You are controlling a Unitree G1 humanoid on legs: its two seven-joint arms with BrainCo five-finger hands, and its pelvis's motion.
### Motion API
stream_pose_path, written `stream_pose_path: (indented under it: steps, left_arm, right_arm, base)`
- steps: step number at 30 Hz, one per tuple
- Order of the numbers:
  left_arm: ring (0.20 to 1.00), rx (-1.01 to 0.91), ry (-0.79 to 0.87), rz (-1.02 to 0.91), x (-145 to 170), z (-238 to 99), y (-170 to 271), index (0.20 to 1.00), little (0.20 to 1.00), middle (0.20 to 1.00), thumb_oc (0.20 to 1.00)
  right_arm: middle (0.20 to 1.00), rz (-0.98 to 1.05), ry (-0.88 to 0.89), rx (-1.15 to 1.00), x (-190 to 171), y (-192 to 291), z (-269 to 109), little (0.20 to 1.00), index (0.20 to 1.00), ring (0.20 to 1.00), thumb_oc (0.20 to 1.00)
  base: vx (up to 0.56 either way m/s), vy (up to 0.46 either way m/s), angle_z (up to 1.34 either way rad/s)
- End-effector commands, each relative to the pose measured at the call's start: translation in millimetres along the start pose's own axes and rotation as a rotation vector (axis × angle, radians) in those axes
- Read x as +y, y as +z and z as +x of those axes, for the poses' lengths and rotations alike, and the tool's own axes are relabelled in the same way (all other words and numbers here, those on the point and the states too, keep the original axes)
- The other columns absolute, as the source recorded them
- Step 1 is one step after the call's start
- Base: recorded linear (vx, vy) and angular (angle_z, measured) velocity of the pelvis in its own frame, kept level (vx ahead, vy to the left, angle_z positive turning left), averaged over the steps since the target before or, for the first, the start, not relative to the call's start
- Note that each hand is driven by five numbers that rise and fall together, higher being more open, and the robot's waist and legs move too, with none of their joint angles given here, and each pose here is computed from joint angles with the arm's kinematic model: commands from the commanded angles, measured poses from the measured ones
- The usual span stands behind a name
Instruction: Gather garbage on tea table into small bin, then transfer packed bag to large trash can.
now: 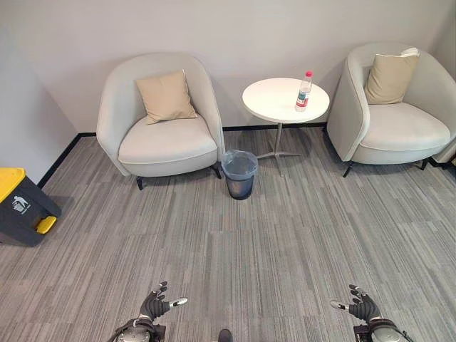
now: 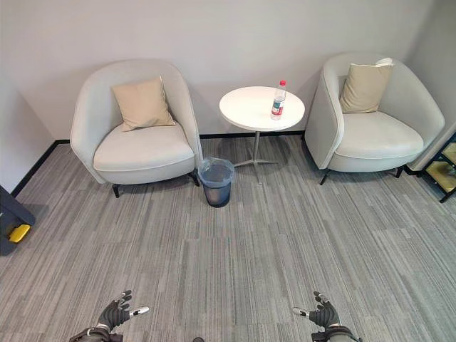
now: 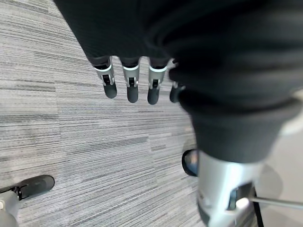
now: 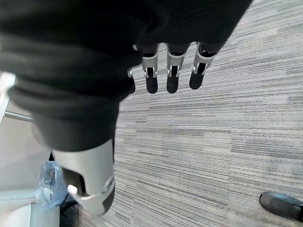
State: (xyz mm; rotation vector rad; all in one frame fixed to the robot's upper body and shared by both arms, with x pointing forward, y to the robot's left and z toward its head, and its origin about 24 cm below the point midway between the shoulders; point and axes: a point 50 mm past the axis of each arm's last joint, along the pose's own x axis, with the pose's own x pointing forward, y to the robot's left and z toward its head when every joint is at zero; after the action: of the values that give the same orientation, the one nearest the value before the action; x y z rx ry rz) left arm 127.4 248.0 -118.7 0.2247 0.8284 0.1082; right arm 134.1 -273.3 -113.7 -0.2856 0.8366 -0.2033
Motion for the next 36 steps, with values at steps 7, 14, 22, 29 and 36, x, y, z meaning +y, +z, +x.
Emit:
stream_pose_path:
  steps: [7, 14, 22, 29, 36]
  left_arm:
    - [1.000, -0.077, 0.046, -0.062, 10, 6, 21, 1.000, 1.000, 1.000, 1.000]
    - [1.000, -0.120, 0.061, -0.085, 12, 7, 32, 1.000, 1.000, 1.000, 1.000]
    - [1.000, -0.152, 0.070, -0.085, 16, 9, 41, 1.000, 1.000, 1.000, 1.000]
    - [1.000, -0.148, 0.081, -0.099, 15, 10, 41, 1.000, 1.000, 1.000, 1.000]
    - [1.000, -0.119, 0.071, -0.096, 8, 11, 34, 1.000, 1.000, 1.000, 1.000]
  right_arm:
    - [1.000, 0.062, -0.025, -0.083, -5, 25, 7, 1.000, 1.000, 1.000, 1.000]
    - [1.000, 0.112, -0.043, -0.091, -3, 33, 11, 1.000, 1.000, 1.000, 1.000]
    - [1.000, 0.102, -0.040, -0.123, -1, 46, 14, 1.000, 1.000, 1.000, 1.000]
    - [1.000, 0.067, -0.016, -0.165, 5, 59, 17, 1.000, 1.000, 1.000, 1.000]
    - [1.000, 0.047, -0.016, -0.185, 3, 57, 13, 1.000, 1.000, 1.000, 1.000]
  base:
    - [0.02, 0.032, -0.02]
    - [0.02, 0.085, -0.21]
    - [0.04, 0.119, -0.25]
    - [0.12, -0.026, -0.40]
    - [0.23, -0.177, 0.13]
